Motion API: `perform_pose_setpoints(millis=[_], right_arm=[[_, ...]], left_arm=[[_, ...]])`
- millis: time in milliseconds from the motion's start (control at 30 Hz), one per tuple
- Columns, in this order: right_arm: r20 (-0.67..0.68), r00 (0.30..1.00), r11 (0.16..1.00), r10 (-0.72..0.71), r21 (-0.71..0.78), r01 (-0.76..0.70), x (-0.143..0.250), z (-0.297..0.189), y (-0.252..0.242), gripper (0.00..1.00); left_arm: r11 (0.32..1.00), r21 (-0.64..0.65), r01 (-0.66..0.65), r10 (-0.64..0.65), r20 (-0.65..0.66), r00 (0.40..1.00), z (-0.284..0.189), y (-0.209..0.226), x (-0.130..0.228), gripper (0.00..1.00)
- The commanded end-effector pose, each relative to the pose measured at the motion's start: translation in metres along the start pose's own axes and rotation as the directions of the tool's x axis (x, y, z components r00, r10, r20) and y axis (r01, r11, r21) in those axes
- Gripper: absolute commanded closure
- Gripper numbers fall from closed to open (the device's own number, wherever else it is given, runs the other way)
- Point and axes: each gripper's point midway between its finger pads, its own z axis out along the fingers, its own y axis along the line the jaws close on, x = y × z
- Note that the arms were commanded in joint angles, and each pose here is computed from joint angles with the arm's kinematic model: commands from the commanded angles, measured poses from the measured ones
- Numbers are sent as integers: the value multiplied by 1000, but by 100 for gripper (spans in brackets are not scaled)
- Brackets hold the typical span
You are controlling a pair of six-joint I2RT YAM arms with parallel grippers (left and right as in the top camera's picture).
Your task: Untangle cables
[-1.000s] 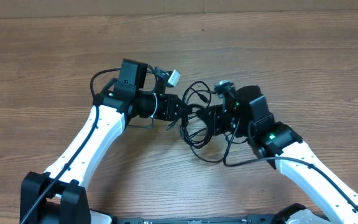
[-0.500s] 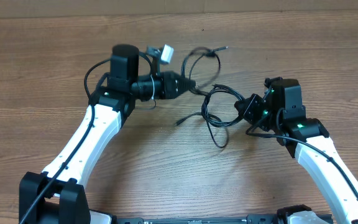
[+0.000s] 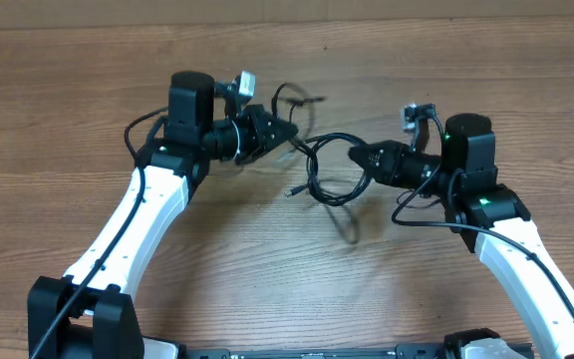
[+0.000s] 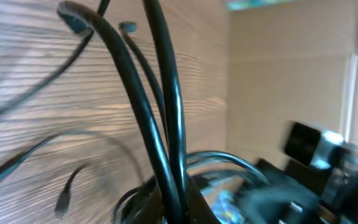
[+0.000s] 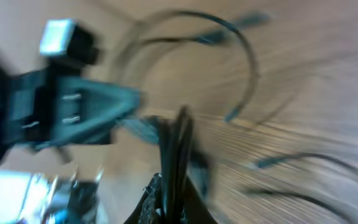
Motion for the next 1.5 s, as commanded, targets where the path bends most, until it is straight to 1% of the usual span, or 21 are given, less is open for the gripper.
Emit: perform_pose_setpoints(millis=[0, 167, 300, 367, 467, 533, 567, 600, 667, 800, 833, 933, 1000, 1167, 1300, 1467], right_arm=[[-33, 992, 980, -119, -166, 112, 3, -6, 33, 96], [-35, 989, 969, -145, -206, 135, 3, -7, 41, 96], [-43, 989, 968, -143, -214, 130, 5, -8, 42, 96], [-49, 988, 966, -145, -225, 131, 6, -8, 44, 96], [-75, 982, 950, -173, -278, 146, 13, -11, 52, 96], [-87, 980, 942, -181, -301, 147, 16, -12, 55, 96], [-89, 979, 941, -181, -304, 146, 16, -12, 56, 96], [-87, 980, 944, -176, -297, 143, 16, -12, 55, 96], [-79, 989, 961, -124, -260, 100, 11, -10, 50, 96], [-41, 996, 985, 79, -152, -85, -3, -6, 34, 96], [-34, 994, 984, 101, -141, -105, -4, -5, 32, 96], [-5, 980, 974, 201, -102, -201, -10, -4, 24, 96], [64, 949, 951, 308, -49, -305, -21, -4, 12, 96], [142, 888, 898, 437, -18, -439, -31, -5, -1, 96], [175, 832, 847, 526, -20, -531, -35, -6, -6, 96], [181, 831, 846, 526, -7, -534, -30, 2, -3, 96]], left_arm=[[998, -66, 10, -4, 87, 996, -7, 6, -15, 96], [997, -74, 9, -3, 91, 996, -6, 7, -15, 95], [997, -79, 3, 4, 88, 996, -3, 5, -12, 91], [996, -86, -1, 8, 86, 996, 0, 5, -10, 91], [994, -107, 0, 11, 103, 995, 1, 7, -11, 92], [992, -122, 35, -19, 129, 991, 1, 10, -15, 92], [990, -124, 66, -48, 141, 989, 0, 11, -17, 91], [986, -118, 114, -96, 152, 984, 0, 12, -17, 93], [983, -113, 143, -125, 153, 980, 1, 11, -17, 96], [982, -109, 156, -141, 133, 981, 4, 9, -10, 96], [980, -106, 171, -157, 128, 979, 6, 8, -8, 96], [973, -100, 210, -199, 109, 974, 12, 2, 1, 96], [974, -114, 194, -184, 92, 979, 23, -3, 14, 96], [975, -136, 174, -163, 88, 983, 34, -8, 26, 96], [969, -156, 189, -175, 104, 979, 42, -10, 35, 96], [950, -189, 250, -215, 188, 959, 49, -8, 37, 96]])
